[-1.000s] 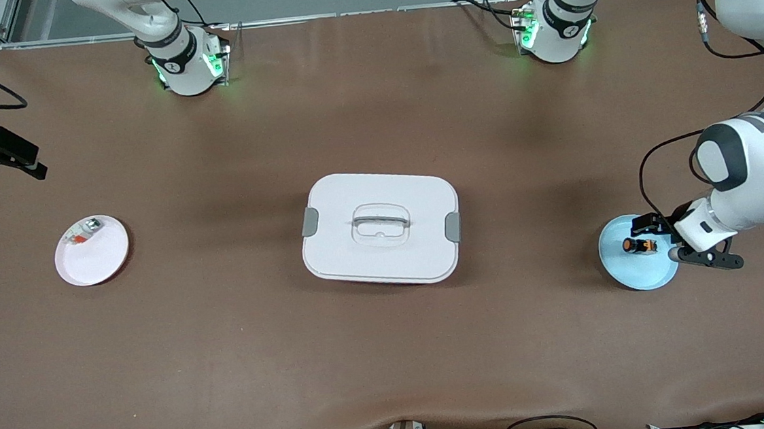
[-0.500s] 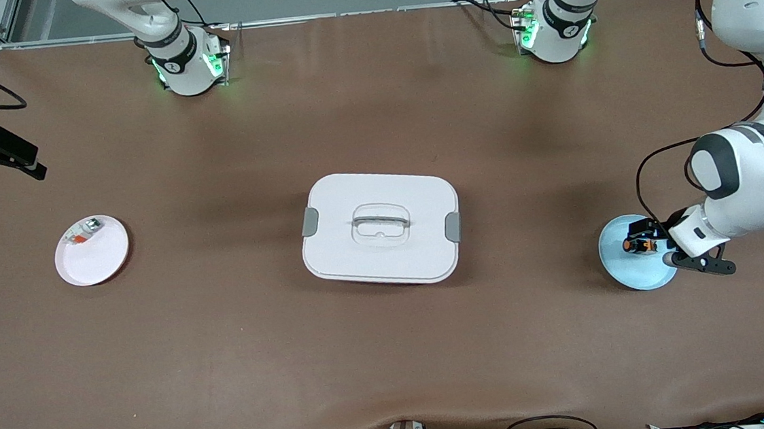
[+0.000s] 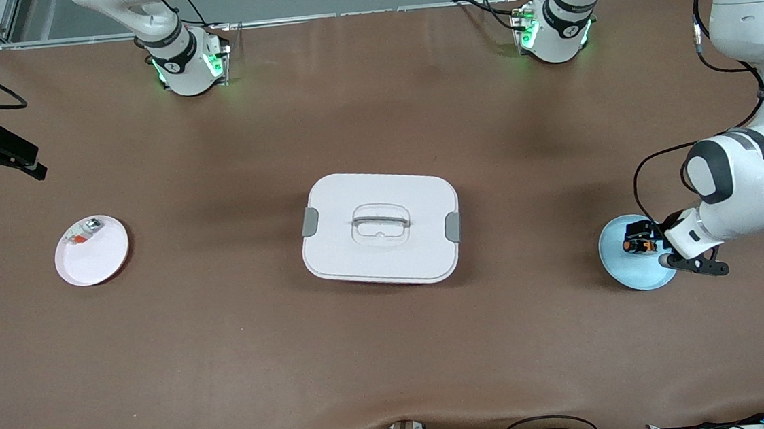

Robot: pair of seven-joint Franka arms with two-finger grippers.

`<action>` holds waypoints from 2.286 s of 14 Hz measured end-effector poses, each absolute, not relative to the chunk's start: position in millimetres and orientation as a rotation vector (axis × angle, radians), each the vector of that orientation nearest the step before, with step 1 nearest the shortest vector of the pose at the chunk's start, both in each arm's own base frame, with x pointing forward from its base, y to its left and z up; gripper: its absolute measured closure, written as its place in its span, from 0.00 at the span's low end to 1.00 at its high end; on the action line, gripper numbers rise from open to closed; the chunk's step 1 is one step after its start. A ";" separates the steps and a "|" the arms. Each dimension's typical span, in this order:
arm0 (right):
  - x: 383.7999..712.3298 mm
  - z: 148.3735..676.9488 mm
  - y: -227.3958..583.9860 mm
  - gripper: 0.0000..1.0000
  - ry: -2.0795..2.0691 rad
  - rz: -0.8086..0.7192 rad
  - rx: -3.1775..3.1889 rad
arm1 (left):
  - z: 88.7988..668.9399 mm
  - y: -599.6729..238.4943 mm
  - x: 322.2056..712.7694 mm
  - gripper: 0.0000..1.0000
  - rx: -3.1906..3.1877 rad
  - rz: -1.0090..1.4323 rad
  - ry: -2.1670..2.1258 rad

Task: Transfer orange switch to right arm and place
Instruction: 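Close the left gripper on the orange switch, then lift the orange switch off the blue plate with the left gripper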

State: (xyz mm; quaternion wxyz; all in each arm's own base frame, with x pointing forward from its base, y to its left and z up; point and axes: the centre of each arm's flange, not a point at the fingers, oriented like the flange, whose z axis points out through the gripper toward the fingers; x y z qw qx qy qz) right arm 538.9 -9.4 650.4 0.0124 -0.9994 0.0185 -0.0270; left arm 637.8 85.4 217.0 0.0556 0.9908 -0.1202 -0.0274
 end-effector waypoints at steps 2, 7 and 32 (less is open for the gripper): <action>538.9 650.4 -9.5 0.00 0.058 -0.084 -3.115 | 210.7 88.9 636.9 0.00 3.007 -0.088 -0.357; 538.9 650.4 -9.6 0.00 0.058 -0.084 -3.115 | 198.7 88.4 637.2 0.00 3.008 -0.085 -0.356; 536.6 648.5 -18.5 0.00 0.093 -0.053 -3.115 | 187.1 85.8 639.4 0.28 3.013 -0.057 -0.353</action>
